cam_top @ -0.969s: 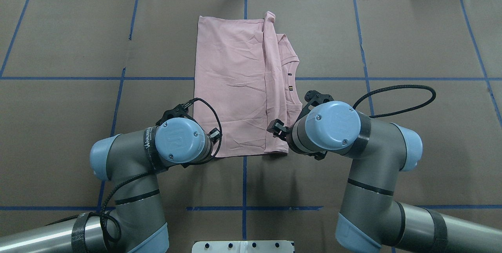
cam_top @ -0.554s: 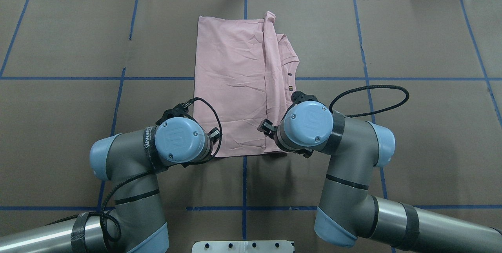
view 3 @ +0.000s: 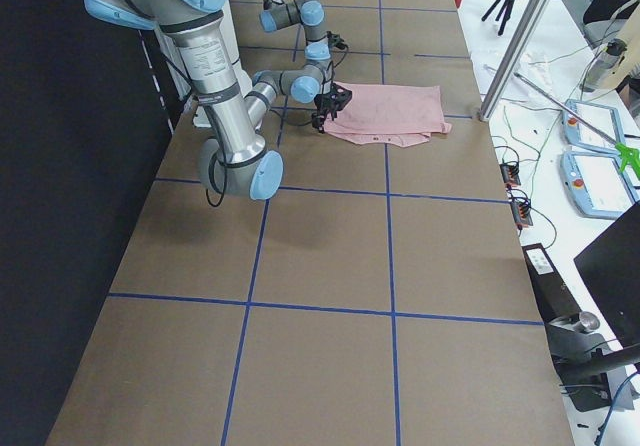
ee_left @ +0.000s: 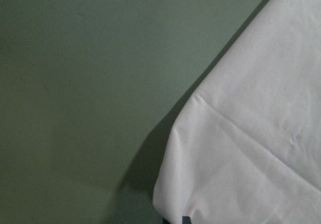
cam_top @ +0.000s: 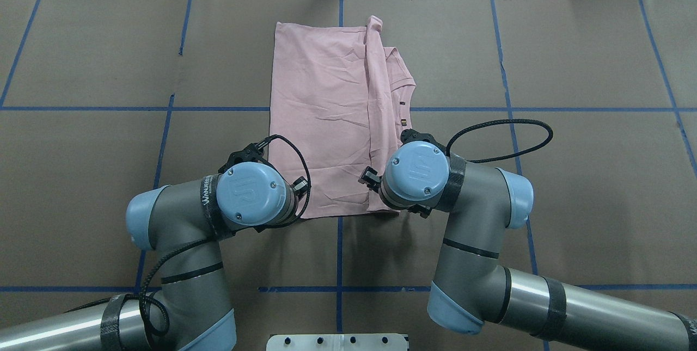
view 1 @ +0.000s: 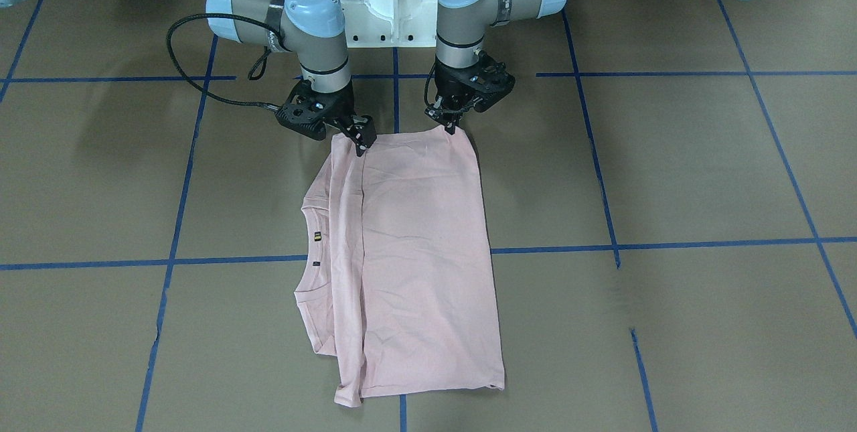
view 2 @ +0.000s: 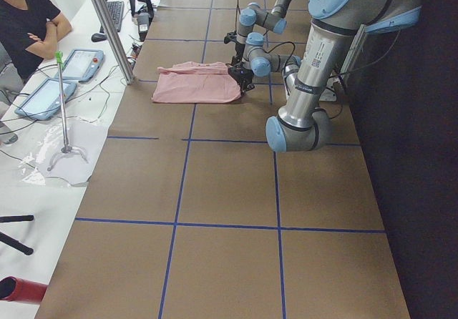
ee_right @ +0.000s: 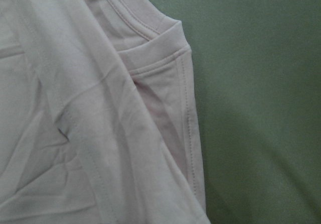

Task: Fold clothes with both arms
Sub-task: 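Grasp the near edge of the shirt with both grippers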

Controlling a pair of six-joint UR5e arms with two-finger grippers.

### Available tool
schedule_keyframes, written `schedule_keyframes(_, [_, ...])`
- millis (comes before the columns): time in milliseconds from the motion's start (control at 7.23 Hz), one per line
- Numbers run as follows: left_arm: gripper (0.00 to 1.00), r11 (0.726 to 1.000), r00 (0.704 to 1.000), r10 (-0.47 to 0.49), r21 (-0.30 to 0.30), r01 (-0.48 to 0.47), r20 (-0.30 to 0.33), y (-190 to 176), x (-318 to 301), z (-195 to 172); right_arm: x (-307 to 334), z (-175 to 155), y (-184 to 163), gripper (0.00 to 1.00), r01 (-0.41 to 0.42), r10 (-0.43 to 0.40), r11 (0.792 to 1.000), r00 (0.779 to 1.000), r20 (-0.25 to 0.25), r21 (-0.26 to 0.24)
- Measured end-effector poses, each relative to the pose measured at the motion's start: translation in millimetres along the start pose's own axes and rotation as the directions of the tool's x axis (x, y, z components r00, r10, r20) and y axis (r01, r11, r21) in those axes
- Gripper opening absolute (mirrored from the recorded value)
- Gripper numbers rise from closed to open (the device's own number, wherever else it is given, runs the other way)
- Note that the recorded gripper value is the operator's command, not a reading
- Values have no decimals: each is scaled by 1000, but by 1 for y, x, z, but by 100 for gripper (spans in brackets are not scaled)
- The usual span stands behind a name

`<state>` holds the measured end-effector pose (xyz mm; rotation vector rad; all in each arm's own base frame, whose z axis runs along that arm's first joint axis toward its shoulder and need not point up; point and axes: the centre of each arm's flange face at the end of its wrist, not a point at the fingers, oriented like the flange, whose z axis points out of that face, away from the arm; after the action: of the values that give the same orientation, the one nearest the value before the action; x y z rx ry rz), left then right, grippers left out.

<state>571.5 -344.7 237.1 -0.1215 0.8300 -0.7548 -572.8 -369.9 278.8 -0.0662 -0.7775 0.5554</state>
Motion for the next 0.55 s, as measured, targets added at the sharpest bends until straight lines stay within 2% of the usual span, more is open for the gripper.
schedule_keyframes(138, [0,1000,1000,1,-3,-1,-3,0,0,-2,0,2,-1,89,-1,1,1000,1000,-5,2])
schedule_keyframes(554, [0,1000,1000,2,-3,-2,-4,0,0,-3,0,3,-1,19,-7,7,1000,1000,-7,2])
